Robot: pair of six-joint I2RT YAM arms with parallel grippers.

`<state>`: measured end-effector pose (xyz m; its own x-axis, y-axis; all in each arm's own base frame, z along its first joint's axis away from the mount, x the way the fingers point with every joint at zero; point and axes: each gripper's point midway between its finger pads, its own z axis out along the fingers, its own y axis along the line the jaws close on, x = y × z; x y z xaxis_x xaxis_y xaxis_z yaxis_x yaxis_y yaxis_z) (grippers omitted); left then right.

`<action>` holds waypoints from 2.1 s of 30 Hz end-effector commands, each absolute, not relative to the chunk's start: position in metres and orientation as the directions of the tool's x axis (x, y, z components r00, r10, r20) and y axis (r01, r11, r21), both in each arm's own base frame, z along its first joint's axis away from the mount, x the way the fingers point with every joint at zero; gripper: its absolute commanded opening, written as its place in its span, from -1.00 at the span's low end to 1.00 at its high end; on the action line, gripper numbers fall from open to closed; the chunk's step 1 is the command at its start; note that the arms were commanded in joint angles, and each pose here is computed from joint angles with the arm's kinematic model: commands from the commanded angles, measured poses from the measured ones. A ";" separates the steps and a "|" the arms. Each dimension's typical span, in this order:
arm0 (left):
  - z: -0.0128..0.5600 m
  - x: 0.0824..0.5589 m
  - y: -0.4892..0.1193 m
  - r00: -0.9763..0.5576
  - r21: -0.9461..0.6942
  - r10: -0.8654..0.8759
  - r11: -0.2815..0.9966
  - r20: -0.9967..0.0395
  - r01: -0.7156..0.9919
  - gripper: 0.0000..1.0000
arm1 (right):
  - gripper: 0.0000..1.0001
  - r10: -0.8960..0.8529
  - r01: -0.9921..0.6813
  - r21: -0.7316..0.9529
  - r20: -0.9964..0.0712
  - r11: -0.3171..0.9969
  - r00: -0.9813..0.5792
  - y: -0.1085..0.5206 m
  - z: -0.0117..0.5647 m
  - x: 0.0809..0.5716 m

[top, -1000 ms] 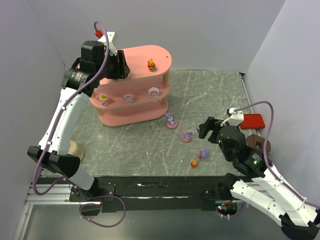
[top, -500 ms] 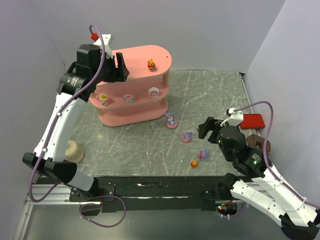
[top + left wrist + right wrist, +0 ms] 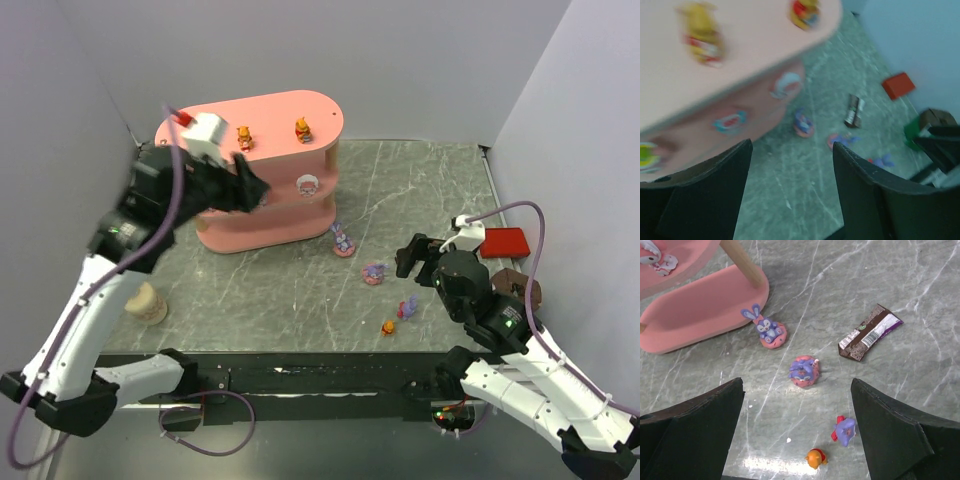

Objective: Place and organize the plastic toys onto the shelf

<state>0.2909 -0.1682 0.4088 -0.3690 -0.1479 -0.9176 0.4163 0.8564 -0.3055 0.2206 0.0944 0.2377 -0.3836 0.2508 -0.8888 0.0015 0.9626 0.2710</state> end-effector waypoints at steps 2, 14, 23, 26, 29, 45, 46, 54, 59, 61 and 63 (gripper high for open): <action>0.368 0.252 -0.265 -0.455 -0.359 -0.079 0.737 -0.887 0.572 0.43 | 0.89 0.254 0.049 0.254 -0.896 0.966 -0.365 0.083 0.239 0.222; 0.234 0.184 -0.396 -0.607 -0.443 -0.094 0.771 -0.789 0.457 0.75 | 0.93 0.324 0.143 0.293 -0.894 0.945 -0.310 0.052 0.254 0.205; 0.138 0.161 -0.485 -0.711 -0.434 -0.009 0.797 -0.703 0.419 0.86 | 0.95 0.399 0.125 0.380 -0.891 0.917 -0.217 0.013 0.274 0.162; 0.114 0.154 -0.509 -0.732 -0.429 0.044 0.785 -0.679 0.446 0.83 | 0.95 0.413 0.128 0.394 -0.890 0.910 -0.192 0.003 0.277 0.154; 0.092 0.152 -0.522 -0.744 -0.399 0.095 0.796 -0.661 0.456 0.74 | 0.95 0.418 0.137 0.398 -0.889 0.907 -0.185 -0.003 0.277 0.149; 0.060 0.145 -0.489 -0.751 -0.296 0.132 0.864 -0.647 0.407 0.50 | 0.95 0.408 0.118 0.392 -0.891 0.913 -0.201 0.005 0.275 0.154; 0.061 0.144 -0.486 -0.749 -0.291 0.134 0.866 -0.649 0.407 0.47 | 0.95 0.404 0.119 0.387 -0.891 0.914 -0.204 0.006 0.275 0.155; 0.051 0.141 -0.480 -0.741 -0.273 0.144 0.870 -0.656 0.410 -0.06 | 0.95 0.394 0.110 0.378 -0.891 0.919 -0.227 0.017 0.271 0.163; 0.051 0.145 -0.479 -0.722 -0.258 0.148 0.870 -0.676 0.420 -0.18 | 0.95 0.378 0.114 0.360 -0.892 0.926 -0.248 0.022 0.268 0.168; 0.051 0.147 -0.478 -0.713 -0.243 0.154 0.874 -0.684 0.421 -0.24 | 0.95 0.373 0.113 0.355 -0.892 0.928 -0.254 0.024 0.267 0.170; 0.052 0.150 -0.474 -0.704 -0.228 0.156 0.879 -0.692 0.419 -0.38 | 0.95 0.376 0.111 0.360 -0.891 0.926 -0.255 0.026 0.267 0.171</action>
